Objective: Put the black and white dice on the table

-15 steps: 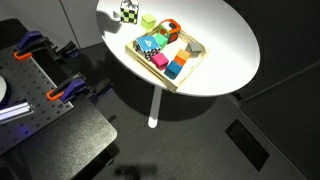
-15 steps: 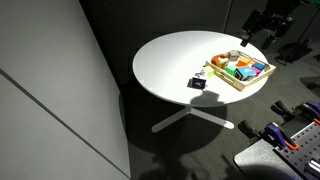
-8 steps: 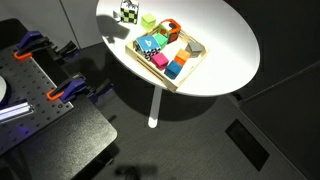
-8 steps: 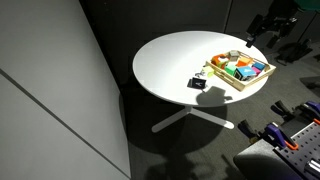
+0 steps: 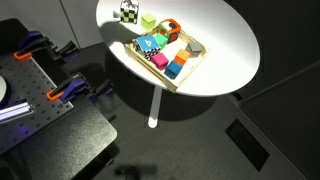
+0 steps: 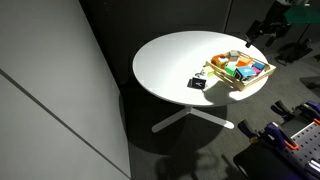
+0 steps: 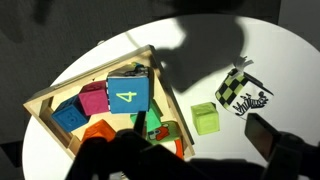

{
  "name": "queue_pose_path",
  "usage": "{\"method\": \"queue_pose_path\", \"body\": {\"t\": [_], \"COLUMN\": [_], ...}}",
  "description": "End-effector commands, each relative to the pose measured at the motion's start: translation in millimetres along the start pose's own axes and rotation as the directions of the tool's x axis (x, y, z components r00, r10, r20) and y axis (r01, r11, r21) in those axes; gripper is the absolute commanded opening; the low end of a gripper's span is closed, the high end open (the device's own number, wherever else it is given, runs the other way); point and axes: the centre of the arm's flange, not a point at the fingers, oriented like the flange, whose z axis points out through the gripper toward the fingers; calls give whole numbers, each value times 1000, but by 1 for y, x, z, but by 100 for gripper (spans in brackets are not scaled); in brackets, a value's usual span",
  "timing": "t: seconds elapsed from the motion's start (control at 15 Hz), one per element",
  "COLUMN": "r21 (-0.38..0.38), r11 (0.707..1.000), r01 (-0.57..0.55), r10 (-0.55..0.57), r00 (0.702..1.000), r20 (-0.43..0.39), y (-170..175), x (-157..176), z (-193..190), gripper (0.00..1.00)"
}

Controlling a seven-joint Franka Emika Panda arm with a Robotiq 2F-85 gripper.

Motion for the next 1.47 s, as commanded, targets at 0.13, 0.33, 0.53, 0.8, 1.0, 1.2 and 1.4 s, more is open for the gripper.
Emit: {"method": "queue_pose_path", "body": {"t": [0.13, 0.33, 0.53, 0.8, 1.0, 1.2, 1.4], "r21": [-51, -56, -77, -75, -75, -75, -98], "r11": [998, 998, 996, 995, 995, 995, 992], "r01": [-23, -36, -52, -63, -60, -59, -85], "r10": [25, 41, 61, 71, 68, 68, 99], "r00": [999, 995, 991, 991, 991, 991, 984], "r20": [41, 92, 116, 111, 114, 114, 148], "y": [22, 35, 44, 45, 44, 44, 49], "x": [23, 31, 41, 32, 31, 31, 42], "z": [34, 51, 67, 73, 74, 74, 90], "gripper": [100, 100, 100, 100, 100, 100, 100]}}
